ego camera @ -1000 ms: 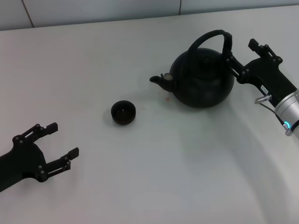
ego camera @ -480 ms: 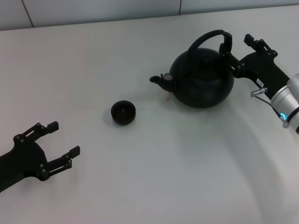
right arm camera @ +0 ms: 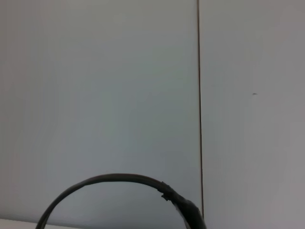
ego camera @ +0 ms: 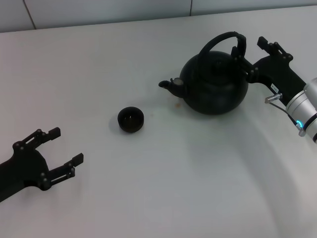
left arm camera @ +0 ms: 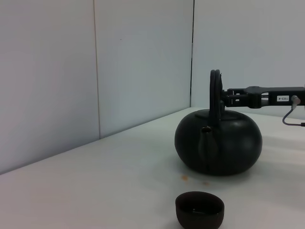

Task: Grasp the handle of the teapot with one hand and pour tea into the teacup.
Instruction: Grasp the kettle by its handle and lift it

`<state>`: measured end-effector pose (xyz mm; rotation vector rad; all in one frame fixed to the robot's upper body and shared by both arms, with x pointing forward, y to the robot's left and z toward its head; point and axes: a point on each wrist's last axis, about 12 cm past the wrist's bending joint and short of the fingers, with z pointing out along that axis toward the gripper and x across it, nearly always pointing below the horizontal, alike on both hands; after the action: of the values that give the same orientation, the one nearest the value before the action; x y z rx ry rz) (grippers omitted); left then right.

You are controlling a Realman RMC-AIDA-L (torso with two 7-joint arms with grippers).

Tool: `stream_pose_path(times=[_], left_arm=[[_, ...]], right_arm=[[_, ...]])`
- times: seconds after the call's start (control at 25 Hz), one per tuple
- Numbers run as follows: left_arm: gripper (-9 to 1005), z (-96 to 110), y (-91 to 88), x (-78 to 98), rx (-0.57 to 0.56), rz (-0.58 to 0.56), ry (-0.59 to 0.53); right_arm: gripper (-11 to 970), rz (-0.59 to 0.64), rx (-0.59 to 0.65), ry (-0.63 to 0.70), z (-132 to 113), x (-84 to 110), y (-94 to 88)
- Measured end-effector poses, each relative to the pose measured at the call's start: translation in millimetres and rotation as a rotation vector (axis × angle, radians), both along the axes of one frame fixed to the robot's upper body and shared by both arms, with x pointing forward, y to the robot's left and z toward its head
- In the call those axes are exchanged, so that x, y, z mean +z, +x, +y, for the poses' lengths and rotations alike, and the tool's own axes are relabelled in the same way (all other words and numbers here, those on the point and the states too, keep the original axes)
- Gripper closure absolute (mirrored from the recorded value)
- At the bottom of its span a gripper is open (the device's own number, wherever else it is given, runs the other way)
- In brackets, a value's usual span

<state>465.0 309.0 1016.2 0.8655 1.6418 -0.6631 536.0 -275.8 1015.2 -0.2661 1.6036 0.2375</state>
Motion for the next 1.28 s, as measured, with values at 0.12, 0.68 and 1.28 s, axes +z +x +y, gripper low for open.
stream_pose_path(times=[0.12, 0.68, 1.28], left_arm=[[144, 0.5, 0.1, 0.1, 0.001, 0.0, 0.001], [144, 2.0, -1.1, -0.3, 0.004, 0.002, 0.003], [144, 0.8, -2.4, -1.2, 0.01, 0.004, -0.003]], right_arm=[[282, 0.004, 0.003, 0.001, -0.2, -0.5, -0.6], [612, 0.006, 0.052, -0.025, 5.5, -0.2, 1.0], [869, -0.041, 0.025, 0.035, -2.0, 6.1, -2.1]])
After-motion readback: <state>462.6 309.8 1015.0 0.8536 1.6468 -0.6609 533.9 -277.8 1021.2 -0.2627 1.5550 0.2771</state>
